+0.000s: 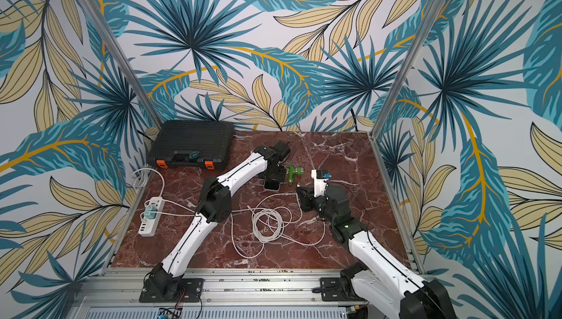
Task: Plug the charging cable into the phone
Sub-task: Pick up the phone at the center of the board.
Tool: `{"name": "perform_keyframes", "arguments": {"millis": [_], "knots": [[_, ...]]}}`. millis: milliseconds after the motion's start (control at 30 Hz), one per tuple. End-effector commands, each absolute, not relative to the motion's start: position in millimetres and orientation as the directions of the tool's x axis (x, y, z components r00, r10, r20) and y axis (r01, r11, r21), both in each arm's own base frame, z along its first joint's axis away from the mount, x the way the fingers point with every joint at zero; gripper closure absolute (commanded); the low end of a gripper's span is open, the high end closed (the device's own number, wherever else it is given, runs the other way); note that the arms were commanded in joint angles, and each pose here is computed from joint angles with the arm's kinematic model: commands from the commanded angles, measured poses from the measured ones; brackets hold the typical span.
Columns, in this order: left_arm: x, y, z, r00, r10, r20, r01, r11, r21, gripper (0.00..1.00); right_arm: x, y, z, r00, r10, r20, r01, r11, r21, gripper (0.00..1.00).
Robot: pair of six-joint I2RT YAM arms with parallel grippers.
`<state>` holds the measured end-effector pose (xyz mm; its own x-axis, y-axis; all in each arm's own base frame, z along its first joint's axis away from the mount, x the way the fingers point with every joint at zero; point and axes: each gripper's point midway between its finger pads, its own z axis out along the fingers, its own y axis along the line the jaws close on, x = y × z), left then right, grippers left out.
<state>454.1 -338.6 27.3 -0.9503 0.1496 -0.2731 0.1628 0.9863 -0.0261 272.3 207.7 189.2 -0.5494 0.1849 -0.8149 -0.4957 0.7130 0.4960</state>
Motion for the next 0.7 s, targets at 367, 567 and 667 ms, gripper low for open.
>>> {"name": "perform_keyframes", "arguments": {"millis": [367, 567, 667], "knots": [[482.1, -365.9, 210.3, -0.674, -0.006, -0.739, 0.25, 0.939, -0.235, 0.96, 271.1, 205.6, 195.5, -0.512, 0.185, -0.839, -0.518, 0.712, 0.474, 1.0], [484.0, -356.7, 257.7, -0.549, 0.021, -0.835, 0.273, 0.949, -0.155, 0.97, 270.1, 207.4, 192.8, -0.525, 0.188, -0.83, -0.517, 0.704, 0.487, 1.0], [476.5, -358.4, 282.5, -0.46, 0.0, -0.888, 0.294, 0.944, -0.153, 0.97, 270.1, 209.0, 193.5, -0.524, 0.194, -0.829, -0.523, 0.695, 0.493, 1.0]]}}
